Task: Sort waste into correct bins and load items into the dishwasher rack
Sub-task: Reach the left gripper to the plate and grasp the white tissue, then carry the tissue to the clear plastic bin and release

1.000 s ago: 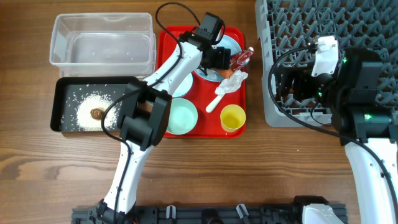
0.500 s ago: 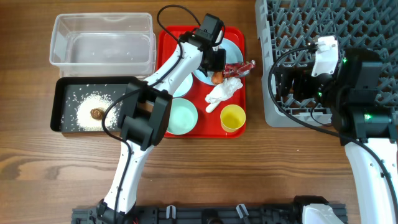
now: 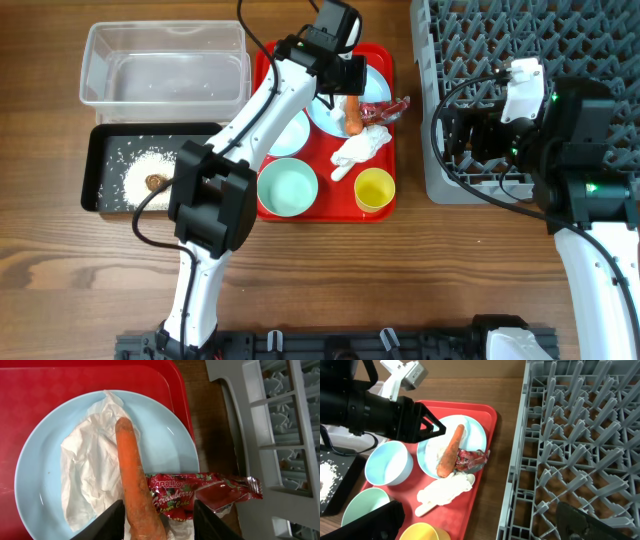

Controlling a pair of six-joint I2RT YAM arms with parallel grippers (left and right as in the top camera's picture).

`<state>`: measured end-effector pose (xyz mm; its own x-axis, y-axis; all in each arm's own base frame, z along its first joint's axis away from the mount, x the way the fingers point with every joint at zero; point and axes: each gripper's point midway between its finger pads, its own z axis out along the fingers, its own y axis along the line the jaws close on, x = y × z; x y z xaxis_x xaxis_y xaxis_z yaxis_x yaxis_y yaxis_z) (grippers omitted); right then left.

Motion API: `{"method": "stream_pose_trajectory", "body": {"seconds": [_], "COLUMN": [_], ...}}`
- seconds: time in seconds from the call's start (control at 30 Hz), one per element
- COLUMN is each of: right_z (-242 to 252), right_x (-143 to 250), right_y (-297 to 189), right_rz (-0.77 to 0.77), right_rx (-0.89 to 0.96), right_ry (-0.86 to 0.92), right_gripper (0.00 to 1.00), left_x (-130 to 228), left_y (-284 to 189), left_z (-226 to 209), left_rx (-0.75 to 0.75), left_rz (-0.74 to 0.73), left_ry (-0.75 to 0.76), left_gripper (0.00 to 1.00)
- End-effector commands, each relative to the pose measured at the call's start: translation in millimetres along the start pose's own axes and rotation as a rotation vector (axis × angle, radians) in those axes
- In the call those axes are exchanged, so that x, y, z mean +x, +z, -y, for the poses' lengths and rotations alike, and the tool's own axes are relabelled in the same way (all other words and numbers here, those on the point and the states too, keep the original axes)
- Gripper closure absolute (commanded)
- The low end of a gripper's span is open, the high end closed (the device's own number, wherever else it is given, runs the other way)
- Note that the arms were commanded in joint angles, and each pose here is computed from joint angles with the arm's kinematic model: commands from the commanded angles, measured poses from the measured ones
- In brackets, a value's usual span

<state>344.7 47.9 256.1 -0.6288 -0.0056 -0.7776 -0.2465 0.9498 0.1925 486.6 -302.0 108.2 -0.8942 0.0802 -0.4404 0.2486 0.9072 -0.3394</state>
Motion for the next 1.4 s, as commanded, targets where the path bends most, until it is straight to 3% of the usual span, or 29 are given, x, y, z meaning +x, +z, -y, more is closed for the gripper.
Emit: {"method": "stream_pose_trajectory", "body": {"seconds": [0.0,0.23,0.33,0.63,0.83,1.0,1.17,1.37], "right_z": [-0.2,-0.2,-0.2,-0.2,-0.2,-0.2,-0.1,-0.2], "right_x": [-8.5,-7.4,-5.9,-5.8,-5.7,-5.7,-4.3,-4.3], "right_y": [-2.3,-2.2,-2.2,-2.2,-2.2,-2.2,-2.2,-2.2], "right_rz": [0.017,0.012,0.006,0.006,0.006,0.006,0.0,0.0], "right_rx": [0.007,0.008,0.007,0.007,0.007,0.007,0.008,0.007], "right_ry": [-0.01,-0.009,-0.007,-0.007,-0.007,-0.007,-0.004,-0.005], "right_gripper": [0.0,0.0,0.0,0.0,0.0,0.0,0.0,0.0], "left_x": [-4.1,11.9,12.3,20.1,27.6,32.5,17.3,-30.5], "left_y": [-3.7,31.3,33.0,59.3,75.9,81.4,56.4,-38.9], "left_z": [-2.2,-38.1,-52.3,-83.2,-89.9,-91.5,-75.9,-38.8], "left_rx": [-0.012,-0.185,-0.223,-0.295,-0.301,-0.303,-0.254,-0.157], "left_rz": [0.017,-0.013,-0.017,-0.033,-0.048,-0.062,-0.032,0.112], "left_ry": [0.006,0.008,-0.012,-0.027,-0.029,-0.028,-0.031,-0.055], "left_gripper": [0.57,0.58,0.43,0.41,0.62,0.96,0.96,0.96]}}
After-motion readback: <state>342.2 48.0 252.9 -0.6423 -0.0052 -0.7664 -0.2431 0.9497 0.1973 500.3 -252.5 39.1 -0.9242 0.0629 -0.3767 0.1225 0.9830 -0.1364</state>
